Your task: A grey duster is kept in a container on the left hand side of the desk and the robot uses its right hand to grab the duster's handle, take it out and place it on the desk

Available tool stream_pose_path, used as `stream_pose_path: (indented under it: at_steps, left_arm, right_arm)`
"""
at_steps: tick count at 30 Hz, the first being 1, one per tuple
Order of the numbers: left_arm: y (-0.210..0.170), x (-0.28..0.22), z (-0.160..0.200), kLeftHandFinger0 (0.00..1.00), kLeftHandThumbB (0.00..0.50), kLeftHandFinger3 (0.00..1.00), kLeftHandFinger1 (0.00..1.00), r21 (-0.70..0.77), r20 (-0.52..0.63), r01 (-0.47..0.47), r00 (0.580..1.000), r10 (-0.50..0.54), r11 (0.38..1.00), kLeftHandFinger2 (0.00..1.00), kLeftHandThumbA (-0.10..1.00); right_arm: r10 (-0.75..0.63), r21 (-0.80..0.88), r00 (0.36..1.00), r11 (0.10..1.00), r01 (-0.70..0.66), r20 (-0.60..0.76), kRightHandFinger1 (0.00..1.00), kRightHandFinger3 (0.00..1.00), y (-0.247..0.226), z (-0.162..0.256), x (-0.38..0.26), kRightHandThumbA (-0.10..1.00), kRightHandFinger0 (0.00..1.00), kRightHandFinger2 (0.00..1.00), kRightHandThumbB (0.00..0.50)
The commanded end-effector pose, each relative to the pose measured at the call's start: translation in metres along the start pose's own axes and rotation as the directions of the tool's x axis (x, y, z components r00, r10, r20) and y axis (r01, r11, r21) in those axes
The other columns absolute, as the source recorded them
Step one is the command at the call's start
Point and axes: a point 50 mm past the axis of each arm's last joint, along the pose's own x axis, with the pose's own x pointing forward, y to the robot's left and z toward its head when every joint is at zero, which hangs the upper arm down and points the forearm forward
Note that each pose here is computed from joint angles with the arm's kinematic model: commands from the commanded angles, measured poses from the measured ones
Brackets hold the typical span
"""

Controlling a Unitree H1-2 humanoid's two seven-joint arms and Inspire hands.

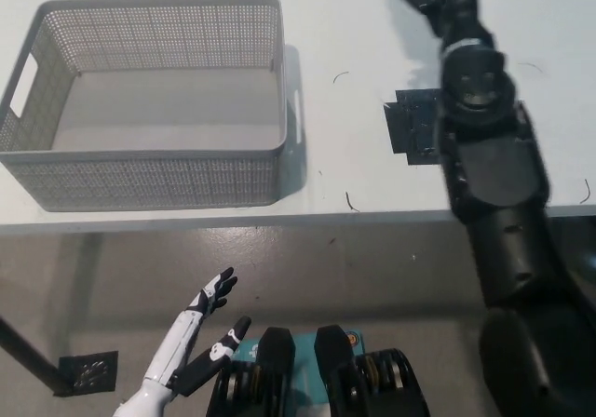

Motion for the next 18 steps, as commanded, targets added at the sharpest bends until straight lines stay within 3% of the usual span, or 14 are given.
stream_pose_path:
  at_steps: [1, 4, 5, 6, 9, 13, 15, 18]
  left_arm:
    - [0.012, -0.005, 0.01, 1.0, 0.104, 1.0, 1.0, 0.029, 0.07, -0.054, 0.996, 0.052, 0.998, 1.0, 0.75]
    - [0.016, -0.009, 0.009, 1.0, 0.11, 1.0, 1.0, 0.029, 0.06, -0.07, 0.996, 0.069, 0.997, 1.0, 0.75]
    - [0.018, -0.012, 0.009, 1.0, 0.111, 1.0, 1.0, 0.03, 0.053, -0.076, 0.996, 0.074, 0.997, 1.0, 0.75]
    - [0.018, -0.014, 0.009, 1.0, 0.11, 1.0, 1.0, 0.027, 0.045, -0.081, 0.996, 0.08, 0.996, 1.0, 0.75]
    - [0.019, -0.019, 0.007, 1.0, 0.101, 1.0, 1.0, 0.023, 0.042, -0.092, 0.995, 0.091, 0.996, 1.0, 0.74]
    - [0.02, -0.023, 0.006, 1.0, 0.091, 1.0, 1.0, 0.012, 0.037, -0.105, 0.994, 0.105, 0.994, 1.0, 0.71]
    - [0.022, -0.026, 0.005, 1.0, 0.093, 1.0, 1.0, 0.024, 0.027, -0.11, 0.994, 0.109, 0.994, 1.0, 0.72]
    - [0.025, -0.028, 0.006, 1.0, 0.083, 1.0, 1.0, 0.034, 0.028, -0.116, 0.993, 0.115, 0.993, 1.0, 0.73]
  right_arm:
    - [-0.064, 0.001, 0.979, 0.998, 0.065, 0.194, 0.0, 0.13, -0.054, 0.051, 0.003, -0.08, 0.0, 0.19, 0.064]
    - [-0.027, -0.138, 0.977, 0.989, 0.057, 0.212, 0.01, 0.1, -0.064, 0.045, -0.004, -0.06, 0.0, 0.23, 0.062]
    - [-0.008, -0.166, 0.977, 0.985, 0.044, 0.213, 0.01, 0.14, -0.068, 0.039, -0.009, -0.1, 0.0, 0.26, 0.112]
    - [0.015, -0.206, 0.979, 0.978, 0.028, 0.203, 0.04, 0.15, -0.071, 0.033, -0.014, -0.1, 0.0, 0.32, 0.122]
    - [0.099, -0.326, 0.977, 0.945, -0.033, 0.187, 0.06, 0.12, -0.075, 0.018, -0.027, -0.1, 0.0, 0.36, 0.12]
    - [0.159, -0.448, 0.981, 0.889, -0.096, 0.106, 0.02, 0.21, -0.081, -0.008, -0.044, -0.1, 0.0, 0.35, 0.181]
    - [0.17, -0.454, 0.983, 0.883, -0.122, 0.066, 0.07, 0.26, -0.086, -0.027, -0.053, -0.1, 0.0, 0.48, 0.187]
    - [0.161, -0.458, 0.987, 0.879, -0.133, 0.021, 0.15, 0.48, -0.094, -0.048, -0.06, -0.1, 0.0, 0.6, 0.18]
